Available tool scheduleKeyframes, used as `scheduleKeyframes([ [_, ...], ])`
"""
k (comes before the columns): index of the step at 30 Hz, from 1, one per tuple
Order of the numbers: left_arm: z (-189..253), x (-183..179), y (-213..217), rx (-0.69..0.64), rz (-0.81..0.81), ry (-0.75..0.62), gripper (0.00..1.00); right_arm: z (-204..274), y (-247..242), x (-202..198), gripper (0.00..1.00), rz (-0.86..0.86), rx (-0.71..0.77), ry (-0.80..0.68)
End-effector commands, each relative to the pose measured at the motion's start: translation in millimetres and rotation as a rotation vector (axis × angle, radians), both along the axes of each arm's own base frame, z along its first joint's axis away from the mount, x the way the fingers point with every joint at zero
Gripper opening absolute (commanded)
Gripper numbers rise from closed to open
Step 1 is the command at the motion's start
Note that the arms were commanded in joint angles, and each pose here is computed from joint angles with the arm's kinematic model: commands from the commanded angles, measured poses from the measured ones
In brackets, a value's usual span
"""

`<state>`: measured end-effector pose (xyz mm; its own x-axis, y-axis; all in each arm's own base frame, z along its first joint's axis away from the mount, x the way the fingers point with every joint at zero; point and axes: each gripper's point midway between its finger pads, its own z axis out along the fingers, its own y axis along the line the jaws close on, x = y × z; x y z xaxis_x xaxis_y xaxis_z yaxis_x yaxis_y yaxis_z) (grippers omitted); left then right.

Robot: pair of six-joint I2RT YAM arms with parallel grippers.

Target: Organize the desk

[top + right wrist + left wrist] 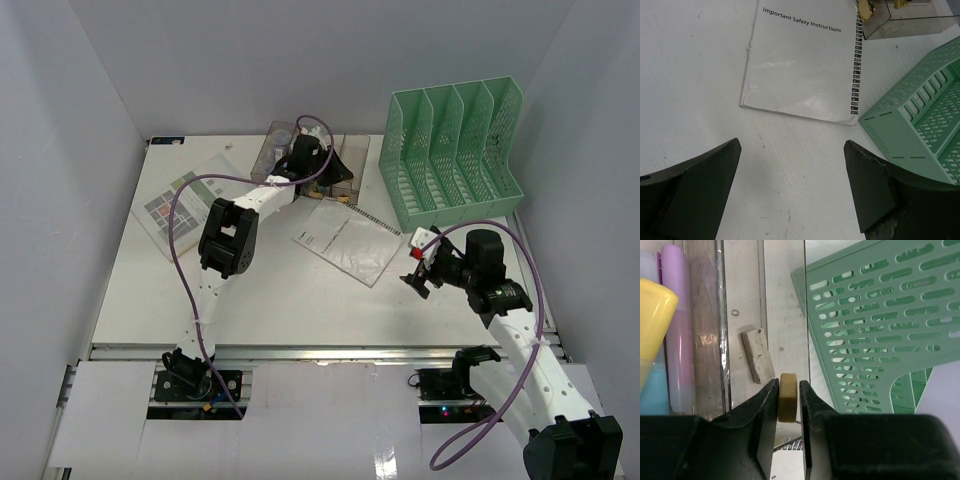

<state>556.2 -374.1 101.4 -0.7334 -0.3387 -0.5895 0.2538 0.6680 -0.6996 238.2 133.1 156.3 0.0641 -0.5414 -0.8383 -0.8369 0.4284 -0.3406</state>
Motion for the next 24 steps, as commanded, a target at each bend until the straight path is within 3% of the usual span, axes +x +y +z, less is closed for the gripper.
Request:
scheduleKeyframes([
  [1, 39.2, 1.3, -5.1, -0.001, -0.038, -0.054, 0.55, 6.1, -2.1, 7.1, 0.90, -0.021, 0.008, -0.038],
  [2, 39.4, 0.7, -5.4, 0.001, -0.042, -0.055, 0.61, 5.9, -2.7, 7.7, 0.90, -0.025, 0.007, -0.037],
  [4, 41.4, -3.5, -7.0, 0.009, -0.070, -0.060, 0.98, 5.3, -4.7, 10.1, 0.90, -0.039, 0.004, -0.036],
  [10, 76.7, -8.1, -2.5, 0.018, -0.080, -0.125, 0.98, 1.6, -8.1, 10.6, 0.90, -0.050, 0.016, -0.014],
  [15, 145.6, -30.9, 14.8, 0.047, -0.096, -0.262, 0.98, -2.0, -8.6, 8.3, 0.90, -0.039, 0.032, 0.004],
  [19, 187.8, -95.6, 58.6, 0.120, -0.097, -0.356, 0.98, 0.7, -14.0, 20.3, 0.90, -0.103, 0.045, -0.016],
  [20, 190.8, -117.8, 72.5, 0.128, -0.089, -0.369, 0.98, -2.8, -12.6, 20.4, 0.90, -0.105, 0.055, 0.003],
  [22, 148.0, -153.8, 103.5, 0.205, -0.063, -0.325, 0.98, -2.8, -6.5, 18.8, 0.90, -0.075, 0.076, 0.028],
  [24, 180.3, -195.4, 134.2, 0.183, -0.010, -0.430, 0.98, -10.2, 4.5, 13.2, 0.90, 0.003, 0.077, 0.096],
])
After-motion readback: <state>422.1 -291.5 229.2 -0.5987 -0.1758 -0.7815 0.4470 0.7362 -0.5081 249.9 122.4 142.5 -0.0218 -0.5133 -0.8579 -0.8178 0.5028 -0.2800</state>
